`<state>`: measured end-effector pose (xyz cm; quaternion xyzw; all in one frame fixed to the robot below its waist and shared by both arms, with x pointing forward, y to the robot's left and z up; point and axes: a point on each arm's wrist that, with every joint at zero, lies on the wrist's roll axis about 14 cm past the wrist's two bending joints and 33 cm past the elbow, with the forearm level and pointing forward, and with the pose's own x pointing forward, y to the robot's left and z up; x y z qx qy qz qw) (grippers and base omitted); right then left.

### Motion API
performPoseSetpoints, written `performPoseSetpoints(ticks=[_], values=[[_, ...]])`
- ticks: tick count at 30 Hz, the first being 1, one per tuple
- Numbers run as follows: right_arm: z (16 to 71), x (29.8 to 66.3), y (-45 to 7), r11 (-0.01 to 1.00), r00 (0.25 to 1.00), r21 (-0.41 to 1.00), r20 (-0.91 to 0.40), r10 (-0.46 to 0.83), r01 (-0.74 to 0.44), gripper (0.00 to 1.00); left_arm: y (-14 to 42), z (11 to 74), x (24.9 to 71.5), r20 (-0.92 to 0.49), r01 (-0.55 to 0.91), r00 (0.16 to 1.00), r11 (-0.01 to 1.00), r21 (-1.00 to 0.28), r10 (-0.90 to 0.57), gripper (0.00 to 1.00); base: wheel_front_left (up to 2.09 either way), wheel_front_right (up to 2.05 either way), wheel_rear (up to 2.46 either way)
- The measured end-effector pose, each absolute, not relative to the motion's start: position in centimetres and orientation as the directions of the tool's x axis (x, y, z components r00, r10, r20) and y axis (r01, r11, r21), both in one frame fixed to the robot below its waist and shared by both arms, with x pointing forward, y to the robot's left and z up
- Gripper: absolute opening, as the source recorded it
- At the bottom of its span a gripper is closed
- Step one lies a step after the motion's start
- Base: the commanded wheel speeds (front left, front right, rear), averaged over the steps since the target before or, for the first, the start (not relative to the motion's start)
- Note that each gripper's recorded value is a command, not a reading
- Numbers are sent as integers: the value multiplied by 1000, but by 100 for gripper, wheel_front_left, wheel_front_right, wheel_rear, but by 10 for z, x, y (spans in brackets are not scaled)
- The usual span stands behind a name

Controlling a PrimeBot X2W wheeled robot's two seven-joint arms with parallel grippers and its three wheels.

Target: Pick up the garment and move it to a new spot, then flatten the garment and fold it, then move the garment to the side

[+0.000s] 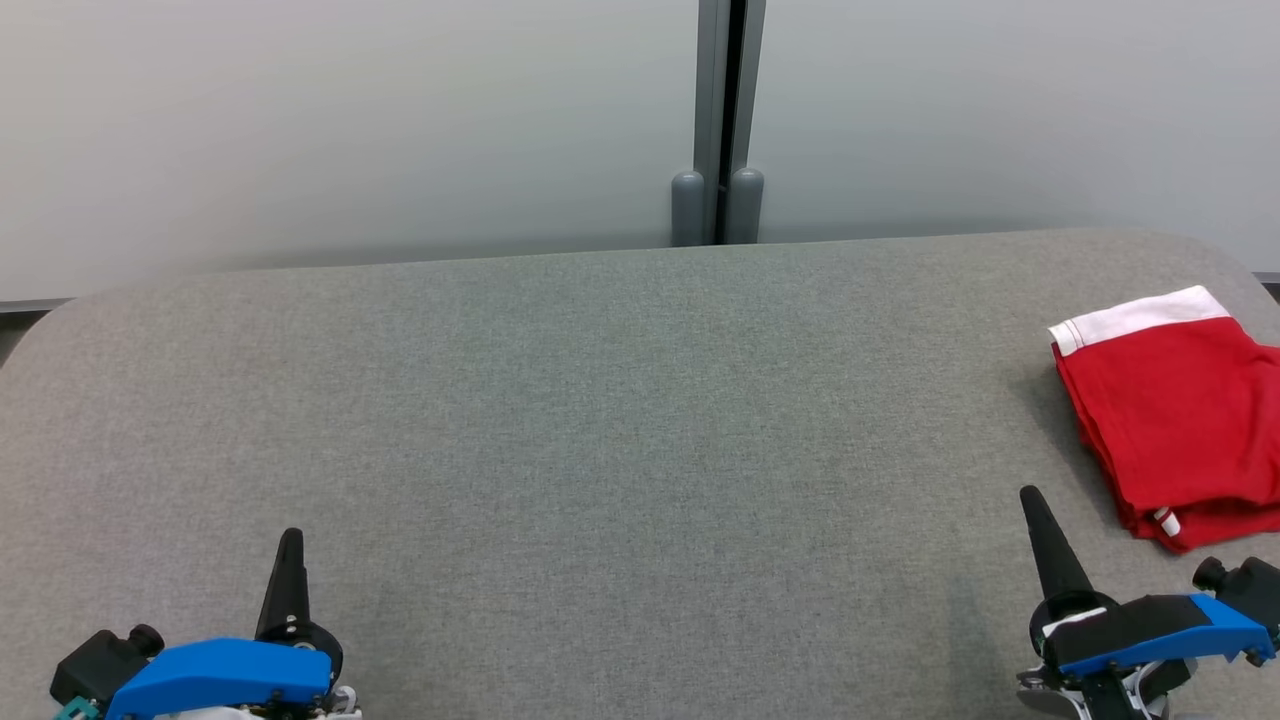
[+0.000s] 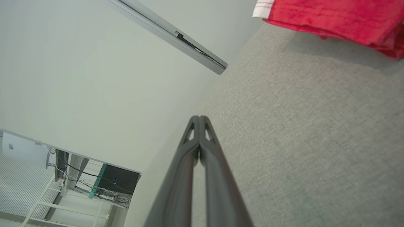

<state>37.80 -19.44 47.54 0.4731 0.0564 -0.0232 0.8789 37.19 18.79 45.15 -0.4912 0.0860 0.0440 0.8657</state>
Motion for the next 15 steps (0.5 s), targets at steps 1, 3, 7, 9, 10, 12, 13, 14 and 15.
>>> performPoseSetpoints(ticks=[1,3,7,9,10,12,13,14,15], values=[[476,378,-195,541,993,835,-120,12,94,0,188,452,372,-192,-162,981,504,-848,-8,0,0,0,0],[476,378,-194,524,993,847,-119,14,94,0,189,454,373,-184,-157,983,486,-860,-7,0,0,0,0],[478,379,-195,485,994,869,-112,12,93,0,190,459,376,-171,-150,985,450,-880,-7,0,0,0,0],[478,379,-195,468,994,879,-110,12,92,0,189,459,376,-171,-150,985,433,-889,-9,0,0,0,0],[479,379,-195,460,994,883,-109,11,91,0,190,460,376,-169,-150,986,425,-893,-8,0,0,0,0],[479,379,-195,440,994,893,-106,11,90,0,190,461,376,-166,-148,986,409,-900,-9,0,0,0,0],[480,379,-196,431,995,898,-104,11,89,0,190,462,377,-164,-146,986,401,-904,-9,0,0,0,0],[480,379,-196,422,995,902,-102,10,88,0,190,463,377,-159,-143,987,392,-909,-10,0,0,0,0],[481,380,-196,414,995,906,-101,9,88,0,190,463,377,-158,-142,987,384,-913,-11,0,0,0,0]])
